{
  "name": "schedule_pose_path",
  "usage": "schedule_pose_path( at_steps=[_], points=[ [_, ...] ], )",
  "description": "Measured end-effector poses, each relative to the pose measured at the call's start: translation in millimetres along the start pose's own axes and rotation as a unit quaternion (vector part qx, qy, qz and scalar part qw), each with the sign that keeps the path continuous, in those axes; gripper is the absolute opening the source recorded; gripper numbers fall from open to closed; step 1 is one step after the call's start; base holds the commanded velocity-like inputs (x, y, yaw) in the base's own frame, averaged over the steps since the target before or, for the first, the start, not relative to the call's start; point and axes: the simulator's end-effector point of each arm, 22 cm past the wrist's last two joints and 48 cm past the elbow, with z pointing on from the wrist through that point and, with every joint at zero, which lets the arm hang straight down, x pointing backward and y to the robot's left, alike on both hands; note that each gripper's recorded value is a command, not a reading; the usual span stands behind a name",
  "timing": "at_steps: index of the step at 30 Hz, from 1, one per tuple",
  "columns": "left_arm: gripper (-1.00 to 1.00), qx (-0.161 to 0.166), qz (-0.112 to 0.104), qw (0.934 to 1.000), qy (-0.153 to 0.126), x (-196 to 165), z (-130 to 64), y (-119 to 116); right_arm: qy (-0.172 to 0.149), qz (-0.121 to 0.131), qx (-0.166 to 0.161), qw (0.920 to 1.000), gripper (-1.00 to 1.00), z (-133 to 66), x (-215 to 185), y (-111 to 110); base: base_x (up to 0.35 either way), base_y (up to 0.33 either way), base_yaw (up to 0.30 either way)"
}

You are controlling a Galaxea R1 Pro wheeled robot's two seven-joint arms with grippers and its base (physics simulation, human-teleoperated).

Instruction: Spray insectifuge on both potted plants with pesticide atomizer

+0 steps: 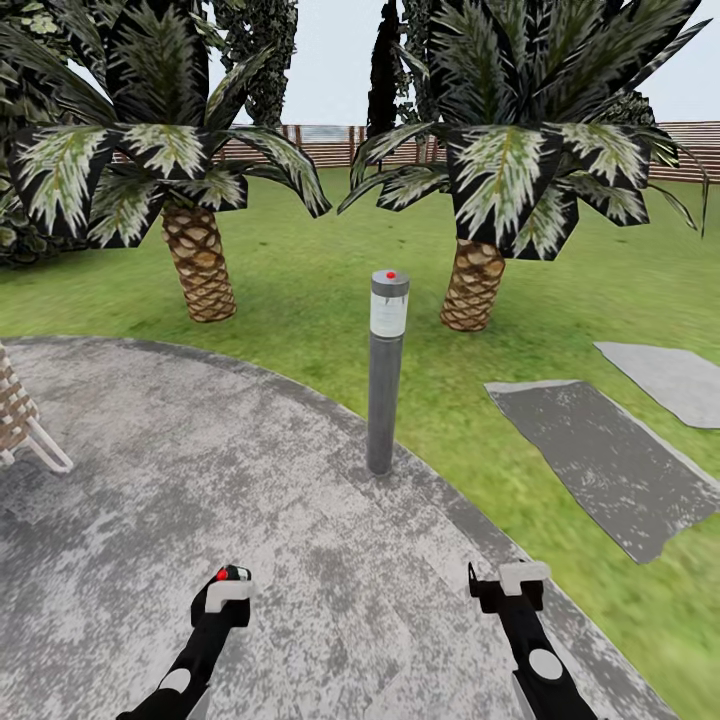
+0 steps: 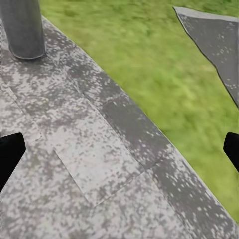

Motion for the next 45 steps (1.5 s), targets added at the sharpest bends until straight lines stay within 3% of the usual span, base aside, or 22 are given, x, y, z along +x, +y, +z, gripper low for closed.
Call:
schedule_pose_path(
  at_steps=[15, 33, 45],
  points=[
    [-1.0, 0.003, 0.001, 1.0, 0.003, 2, -0.1, -4, 0.013, -0.003, -0.001, 0.9999, 1.0, -2.1, 14, 1, -0.191, -0.176, 0.019],
    [-1.0, -0.008, -0.004, 1.0, 0.002, 1, -0.6, -13, 0.016, -0.003, -0.002, 0.9999, 1.0, -2.8, 16, 3, -0.019, -0.249, 0.267],
    [-1.0, -0.012, -0.004, 0.9999, 0.004, 3, -2.0, -12, 0.018, 0.0, -0.005, 0.9998, 1.0, -3.5, 18, 6, 0.01, -0.019, 0.278]
  ],
)
